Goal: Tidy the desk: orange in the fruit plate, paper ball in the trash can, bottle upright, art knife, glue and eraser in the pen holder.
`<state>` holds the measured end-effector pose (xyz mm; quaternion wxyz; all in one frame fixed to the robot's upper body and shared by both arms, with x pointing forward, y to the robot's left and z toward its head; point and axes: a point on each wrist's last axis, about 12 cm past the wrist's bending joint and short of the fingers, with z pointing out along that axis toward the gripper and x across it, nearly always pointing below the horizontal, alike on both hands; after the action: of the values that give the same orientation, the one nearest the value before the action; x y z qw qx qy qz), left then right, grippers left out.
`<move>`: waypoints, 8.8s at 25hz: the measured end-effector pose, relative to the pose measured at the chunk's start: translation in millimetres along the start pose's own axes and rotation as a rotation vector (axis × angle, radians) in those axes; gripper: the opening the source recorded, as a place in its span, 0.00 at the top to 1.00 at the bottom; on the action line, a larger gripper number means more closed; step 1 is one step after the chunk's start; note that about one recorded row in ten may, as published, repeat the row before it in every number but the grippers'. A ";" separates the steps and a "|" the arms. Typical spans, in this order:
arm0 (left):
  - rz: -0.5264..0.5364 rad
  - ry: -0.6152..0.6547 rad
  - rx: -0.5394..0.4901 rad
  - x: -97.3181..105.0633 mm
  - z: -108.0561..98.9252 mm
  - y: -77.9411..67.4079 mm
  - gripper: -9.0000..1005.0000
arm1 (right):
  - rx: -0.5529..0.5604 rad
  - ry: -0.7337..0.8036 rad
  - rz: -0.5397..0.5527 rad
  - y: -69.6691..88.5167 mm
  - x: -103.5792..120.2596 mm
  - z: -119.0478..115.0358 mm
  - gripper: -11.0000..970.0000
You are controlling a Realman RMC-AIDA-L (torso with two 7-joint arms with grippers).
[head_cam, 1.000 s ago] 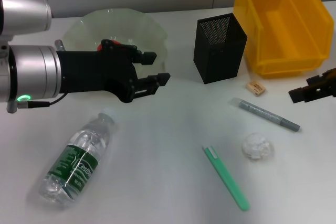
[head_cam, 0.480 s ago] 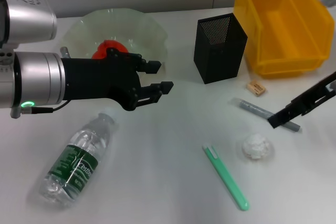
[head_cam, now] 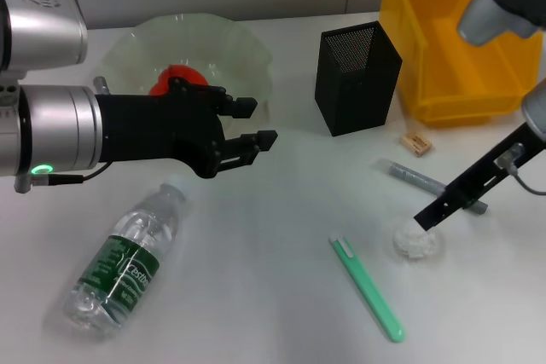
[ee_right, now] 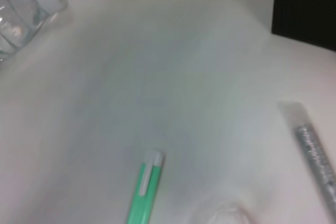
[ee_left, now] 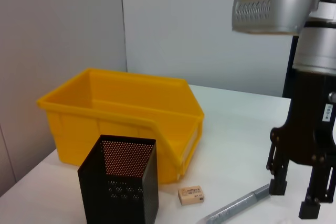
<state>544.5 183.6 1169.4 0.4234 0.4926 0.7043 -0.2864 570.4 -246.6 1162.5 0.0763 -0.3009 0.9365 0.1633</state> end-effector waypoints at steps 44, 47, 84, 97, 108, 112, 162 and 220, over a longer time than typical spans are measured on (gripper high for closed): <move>-0.029 -0.001 -0.013 12.1 -2.5 -0.3 0.55 | 0.035 0.036 -0.007 -3.1 -3.2 24.2 0.63; -0.039 -0.011 -0.021 12.8 -5.1 1.0 0.55 | 0.056 0.009 -0.023 -1.2 -0.3 11.2 0.64; -0.132 -0.125 -0.050 20.4 -19.4 8.4 0.54 | 0.529 -0.543 -0.048 -80.3 -45.3 -37.9 0.80; -0.129 -0.127 -0.035 22.6 -18.6 6.5 0.54 | 0.553 -0.543 -0.037 -78.5 -41.3 -44.8 0.53; -0.128 -0.123 -0.019 23.2 -19.0 4.8 0.54 | 0.451 -0.432 -0.080 -43.1 -25.4 -43.5 0.43; -0.144 -0.113 -0.015 22.7 -21.1 4.6 0.54 | 0.409 -0.455 -0.116 -31.7 -13.7 -45.0 0.43; -0.105 0.638 -0.275 9.3 48.3 12.2 0.43 | -0.118 -0.809 -0.487 -14.7 183.1 -54.7 0.43; -0.100 0.704 -0.290 23.8 62.7 5.0 0.52 | -0.137 -0.849 -0.463 -14.2 184.7 -53.5 0.45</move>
<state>565.2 144.7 1118.6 0.2064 0.4611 0.8628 -0.0175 427.3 -375.8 1164.3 0.4659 -0.4125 0.7181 0.3116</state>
